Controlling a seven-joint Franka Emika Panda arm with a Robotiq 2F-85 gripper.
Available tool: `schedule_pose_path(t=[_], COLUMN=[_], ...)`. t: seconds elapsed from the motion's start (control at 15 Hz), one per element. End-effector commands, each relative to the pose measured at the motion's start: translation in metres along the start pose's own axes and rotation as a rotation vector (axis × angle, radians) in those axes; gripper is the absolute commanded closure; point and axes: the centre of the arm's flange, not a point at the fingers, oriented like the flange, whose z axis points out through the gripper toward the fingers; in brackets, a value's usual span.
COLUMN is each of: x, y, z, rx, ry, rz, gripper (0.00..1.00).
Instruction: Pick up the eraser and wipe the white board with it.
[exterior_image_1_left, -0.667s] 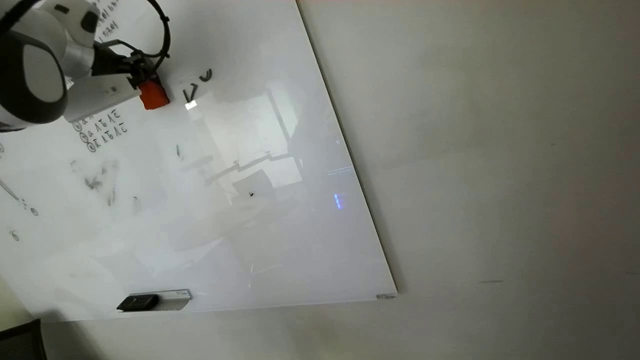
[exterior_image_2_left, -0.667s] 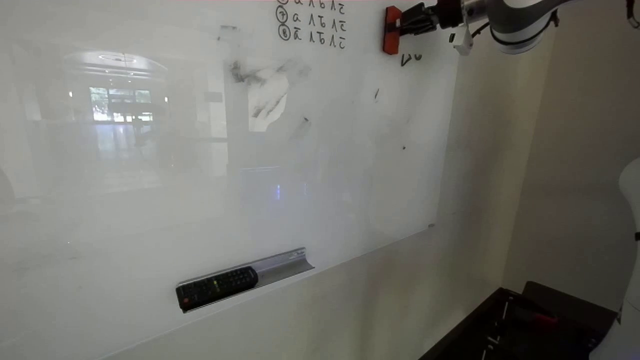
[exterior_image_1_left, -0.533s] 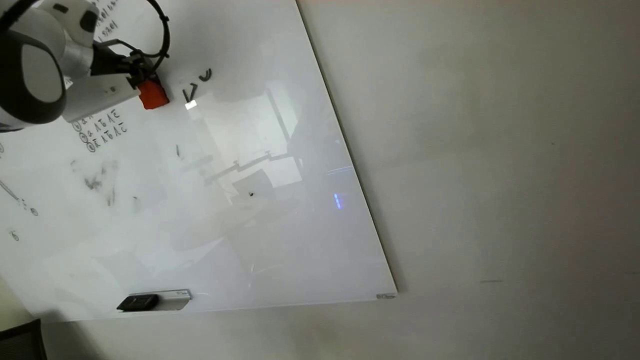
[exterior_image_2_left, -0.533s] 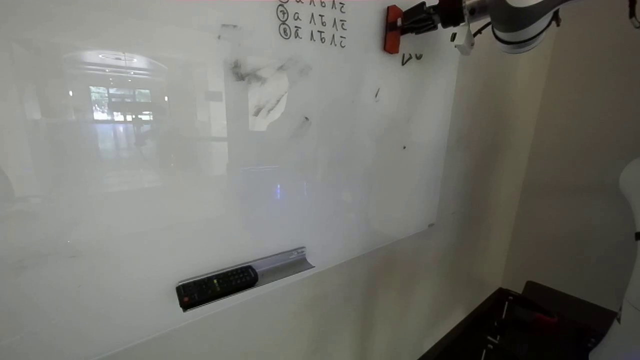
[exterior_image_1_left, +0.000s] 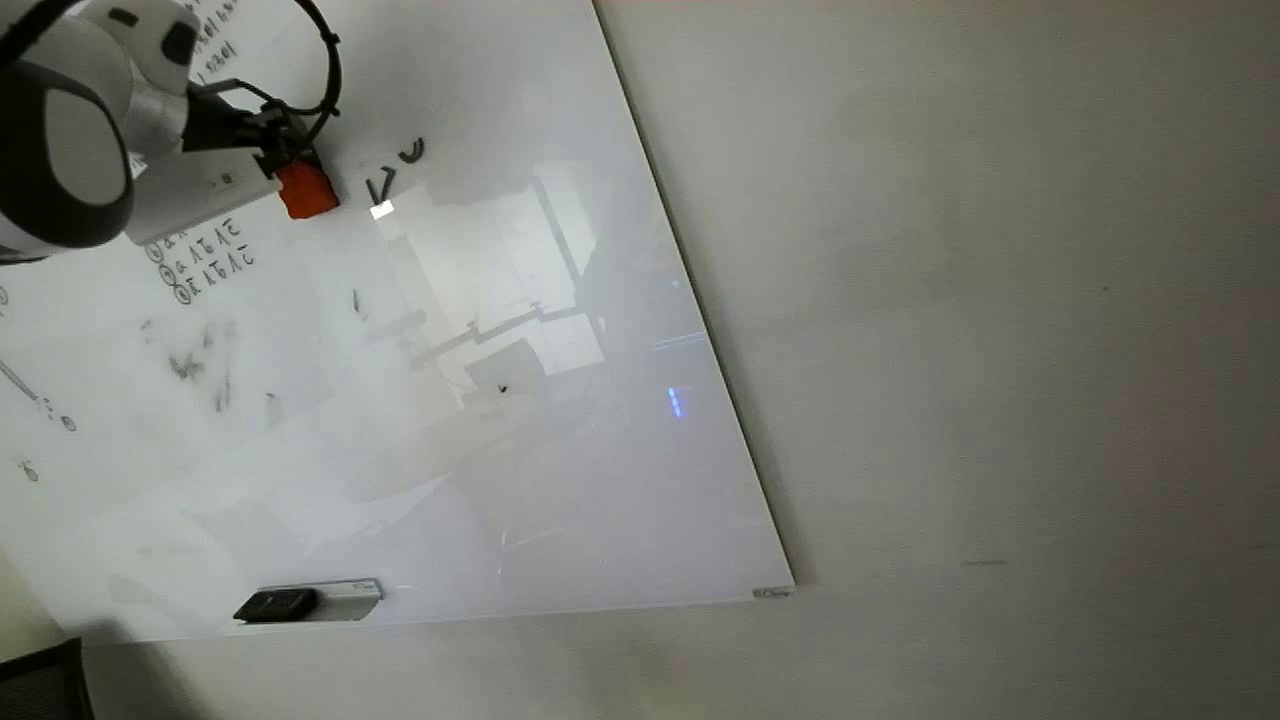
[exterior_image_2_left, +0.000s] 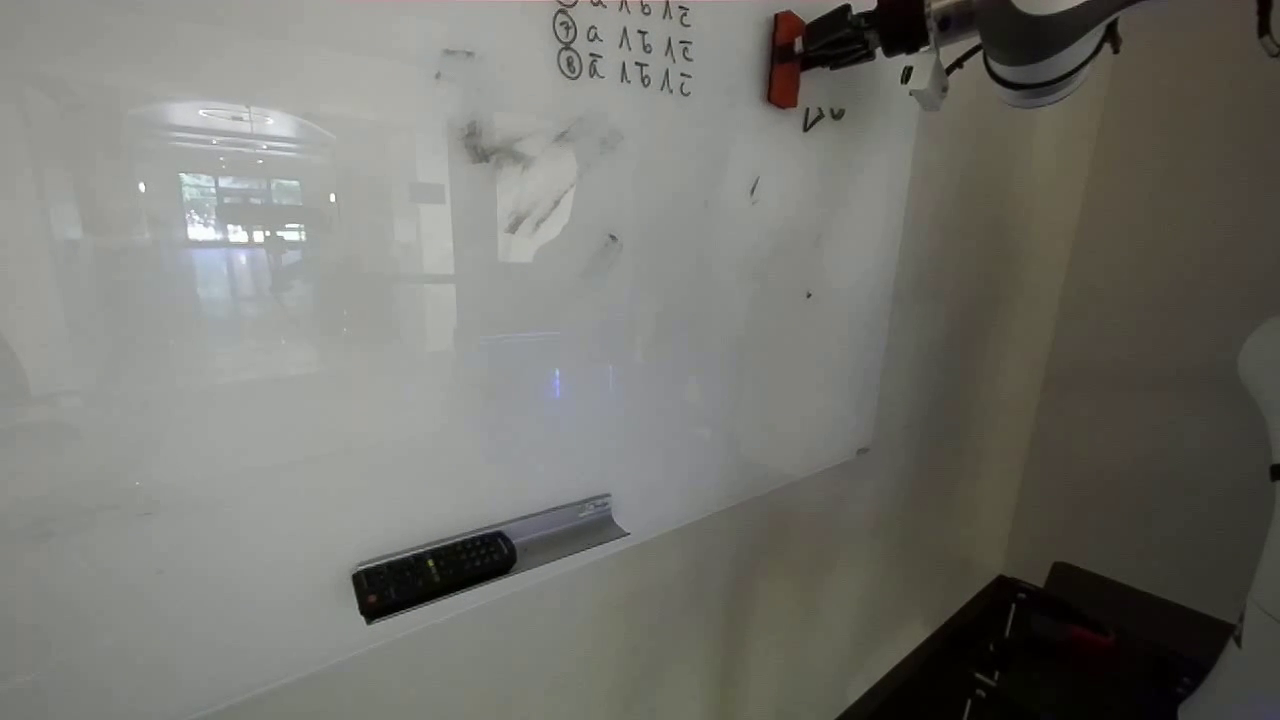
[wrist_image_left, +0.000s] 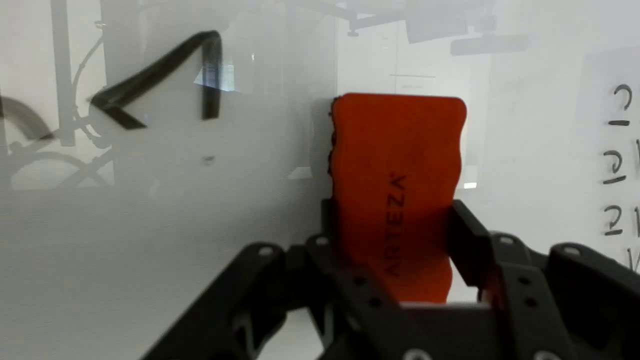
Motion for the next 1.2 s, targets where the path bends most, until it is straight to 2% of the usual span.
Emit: schedule_pose_path(t=[0.0,0.2,0.27,0.33,0.6,0.87,1.13], x=[0.0,0.0,0.0,-0.001,0.001,-0.012,-0.02], y=[0.0,0.0,0.013,0.02,-0.007,0.004,0.04], z=[0.0,0.0,-0.007,-0.023,-0.059,-0.074,-0.093], rx=[0.0,0.0,-0.03,-0.073,-0.05,-0.008,-0.08], ry=[0.0,0.0,0.002,0.015,0.051,0.05,0.061], rz=[0.0,0.0,0.007,-0.01,-0.074,-0.08,-0.075], gripper=[0.46,0.46,0.46,0.71,0.71,0.71,0.71])
